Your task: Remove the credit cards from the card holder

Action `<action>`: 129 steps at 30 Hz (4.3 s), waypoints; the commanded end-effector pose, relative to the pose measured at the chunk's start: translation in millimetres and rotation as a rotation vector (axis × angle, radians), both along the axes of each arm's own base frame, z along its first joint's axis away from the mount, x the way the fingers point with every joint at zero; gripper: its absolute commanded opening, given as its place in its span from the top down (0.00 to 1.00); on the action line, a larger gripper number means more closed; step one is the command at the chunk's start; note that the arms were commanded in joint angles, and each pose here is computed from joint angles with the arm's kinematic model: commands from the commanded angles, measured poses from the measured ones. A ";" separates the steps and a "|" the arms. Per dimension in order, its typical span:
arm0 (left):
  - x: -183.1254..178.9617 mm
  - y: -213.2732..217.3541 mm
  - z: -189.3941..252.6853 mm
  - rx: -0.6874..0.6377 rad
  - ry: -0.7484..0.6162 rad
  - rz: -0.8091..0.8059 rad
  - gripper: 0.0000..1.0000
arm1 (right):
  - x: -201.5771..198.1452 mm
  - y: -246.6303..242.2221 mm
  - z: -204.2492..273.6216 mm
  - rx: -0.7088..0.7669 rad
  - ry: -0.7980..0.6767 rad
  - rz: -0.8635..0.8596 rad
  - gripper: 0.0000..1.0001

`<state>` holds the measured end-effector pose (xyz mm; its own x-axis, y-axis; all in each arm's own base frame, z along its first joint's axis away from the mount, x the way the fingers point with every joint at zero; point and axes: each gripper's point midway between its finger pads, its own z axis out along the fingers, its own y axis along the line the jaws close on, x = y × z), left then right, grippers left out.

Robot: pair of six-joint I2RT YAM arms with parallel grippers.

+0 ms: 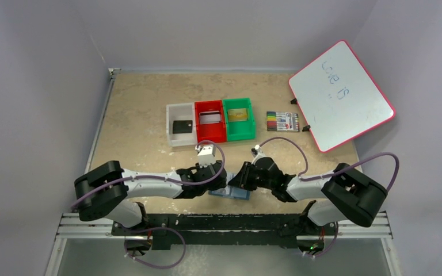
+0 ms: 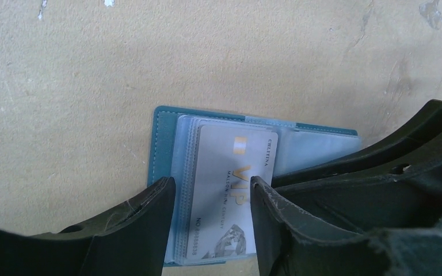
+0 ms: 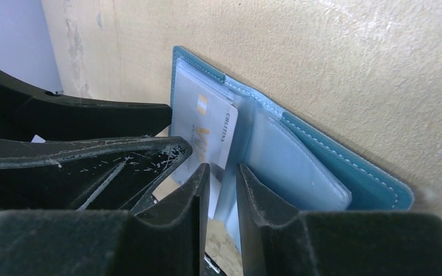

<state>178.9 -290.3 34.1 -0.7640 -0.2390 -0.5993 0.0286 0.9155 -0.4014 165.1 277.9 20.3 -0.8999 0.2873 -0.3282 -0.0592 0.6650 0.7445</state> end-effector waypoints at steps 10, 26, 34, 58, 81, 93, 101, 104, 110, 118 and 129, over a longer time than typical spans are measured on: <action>-2.9 -19.5 4.2 0.009 0.010 -0.083 0.72 | 3.9 1.0 11.8 0.178 -0.031 0.018 0.85; -5.4 5.8 -18.4 0.173 0.017 -0.039 0.95 | 7.5 -11.7 7.5 0.144 -0.023 -0.023 1.00; -0.5 19.4 -22.4 0.212 -0.006 0.030 1.00 | 1.7 -17.9 12.5 0.163 -0.021 0.012 1.00; 10.9 -22.3 61.0 -0.199 -0.158 0.012 0.68 | 7.3 -27.9 -0.3 0.088 -0.023 0.084 1.00; -10.5 -20.1 -15.8 -0.041 -0.015 0.046 0.86 | 11.5 -34.8 15.2 0.113 -0.071 0.030 1.00; -13.4 -15.1 -24.4 0.030 -0.024 0.034 0.92 | 12.7 -46.7 20.0 0.098 -0.067 0.006 1.00; -14.3 -19.7 -26.3 0.039 -0.023 0.013 0.94 | 14.9 -52.1 24.3 0.112 -0.071 -0.005 1.00; -15.7 -21.6 -27.5 0.046 -0.022 0.005 0.95 | 15.5 -52.1 24.2 0.114 -0.067 -0.004 0.92; -15.9 -23.7 -28.5 0.059 -0.024 -0.003 0.96 | 15.0 -50.5 26.5 0.135 -0.069 0.002 0.84; -14.7 -22.4 -28.1 0.071 -0.025 0.001 0.97 | 17.5 -58.7 16.8 0.075 -0.053 -0.031 1.00; -13.9 -18.2 -29.4 0.094 -0.030 0.013 0.99 | 24.6 -77.1 20.7 -0.035 -0.055 -0.102 0.99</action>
<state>174.6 -332.5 29.9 -0.7166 -0.3013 -0.6291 0.0205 0.8924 -0.4508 176.8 209.4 33.6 -0.8740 0.3492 -0.3379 -0.0357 0.6475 0.7613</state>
